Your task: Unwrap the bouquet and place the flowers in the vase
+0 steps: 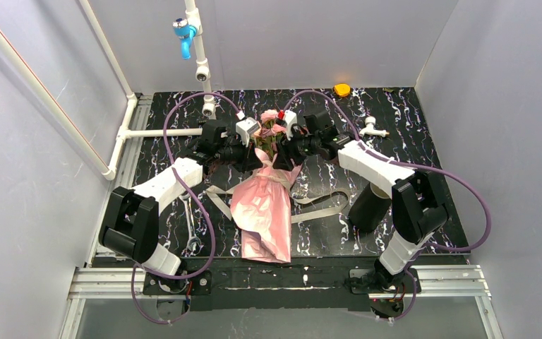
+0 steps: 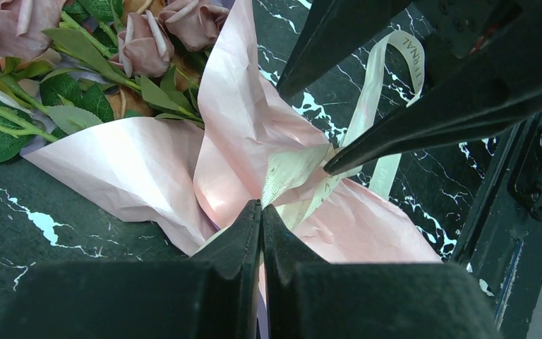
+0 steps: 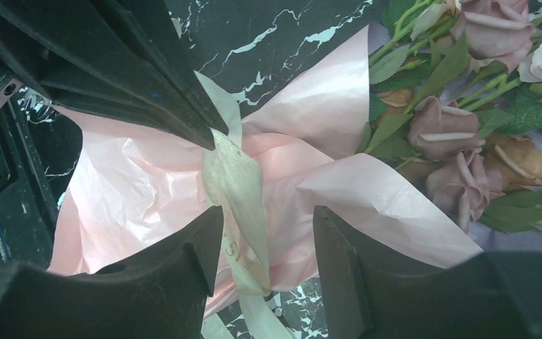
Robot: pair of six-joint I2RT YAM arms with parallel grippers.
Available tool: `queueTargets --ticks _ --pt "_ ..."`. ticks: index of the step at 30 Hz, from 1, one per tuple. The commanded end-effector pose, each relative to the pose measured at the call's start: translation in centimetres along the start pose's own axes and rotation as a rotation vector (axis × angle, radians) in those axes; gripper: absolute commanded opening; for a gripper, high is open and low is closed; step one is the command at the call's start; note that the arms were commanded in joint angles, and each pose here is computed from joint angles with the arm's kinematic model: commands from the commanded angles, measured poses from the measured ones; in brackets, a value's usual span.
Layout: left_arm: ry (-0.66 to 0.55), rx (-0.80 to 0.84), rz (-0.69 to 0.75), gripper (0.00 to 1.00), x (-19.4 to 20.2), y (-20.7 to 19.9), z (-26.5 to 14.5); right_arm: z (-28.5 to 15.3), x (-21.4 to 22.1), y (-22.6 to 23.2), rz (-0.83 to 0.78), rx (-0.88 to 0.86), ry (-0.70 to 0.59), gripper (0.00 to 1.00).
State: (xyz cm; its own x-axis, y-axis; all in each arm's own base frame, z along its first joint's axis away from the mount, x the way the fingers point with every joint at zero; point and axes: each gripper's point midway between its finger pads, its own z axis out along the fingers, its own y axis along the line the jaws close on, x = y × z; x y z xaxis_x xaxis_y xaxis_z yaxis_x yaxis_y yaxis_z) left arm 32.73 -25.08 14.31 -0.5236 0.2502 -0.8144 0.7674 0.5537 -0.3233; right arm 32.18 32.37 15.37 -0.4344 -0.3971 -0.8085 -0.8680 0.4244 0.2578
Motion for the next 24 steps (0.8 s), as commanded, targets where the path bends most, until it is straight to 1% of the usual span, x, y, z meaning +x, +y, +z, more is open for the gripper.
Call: queueTargets --ticks 1,3,6,11,13,14,17,21,22,23,24 --pt "-0.040 0.014 0.015 0.00 -1.9 -0.4 -0.4 0.3 0.7 0.7 -0.037 -0.020 0.015 0.58" --pt "-0.046 0.015 0.013 0.00 -2.1 -0.5 -0.5 0.6 1.8 0.4 -0.043 -0.009 0.042 0.56" --pt "-0.054 0.010 0.013 0.00 -2.3 -0.5 -0.7 0.8 3.1 -0.3 -0.054 0.020 0.077 0.49" --pt "-0.054 0.008 0.014 0.00 -2.1 -0.5 -0.9 0.5 4.3 -0.9 -0.071 0.052 0.111 0.41" --pt "-0.053 0.007 0.015 0.00 -2.0 -0.4 -1.0 0.3 4.1 -1.0 -0.074 0.063 0.105 0.34" --pt "-0.051 0.007 0.015 0.00 -1.9 -0.3 -1.0 0.1 3.8 -0.9 -0.076 0.065 0.099 0.29" --pt "-0.043 0.006 0.024 0.00 -1.5 -0.2 -1.0 -0.3 2.4 -0.5 -0.083 0.060 0.061 0.01" --pt "-0.024 0.008 0.045 0.00 -0.7 0.0 -0.9 -1.1 -1.2 0.4 -0.095 0.044 -0.045 0.01" --pt "-0.020 0.012 0.053 0.04 -0.5 0.0 -0.9 -1.3 -1.9 0.6 -0.095 0.039 -0.065 0.01" --pt "-0.018 0.020 0.067 0.17 -0.5 -0.1 -0.9 -1.5 -2.6 0.9 -0.092 0.031 -0.082 0.01" --pt "-0.016 0.029 0.082 0.33 -0.5 -0.3 -1.0 -1.6 -3.3 1.2 -0.092 0.021 -0.099 0.01"
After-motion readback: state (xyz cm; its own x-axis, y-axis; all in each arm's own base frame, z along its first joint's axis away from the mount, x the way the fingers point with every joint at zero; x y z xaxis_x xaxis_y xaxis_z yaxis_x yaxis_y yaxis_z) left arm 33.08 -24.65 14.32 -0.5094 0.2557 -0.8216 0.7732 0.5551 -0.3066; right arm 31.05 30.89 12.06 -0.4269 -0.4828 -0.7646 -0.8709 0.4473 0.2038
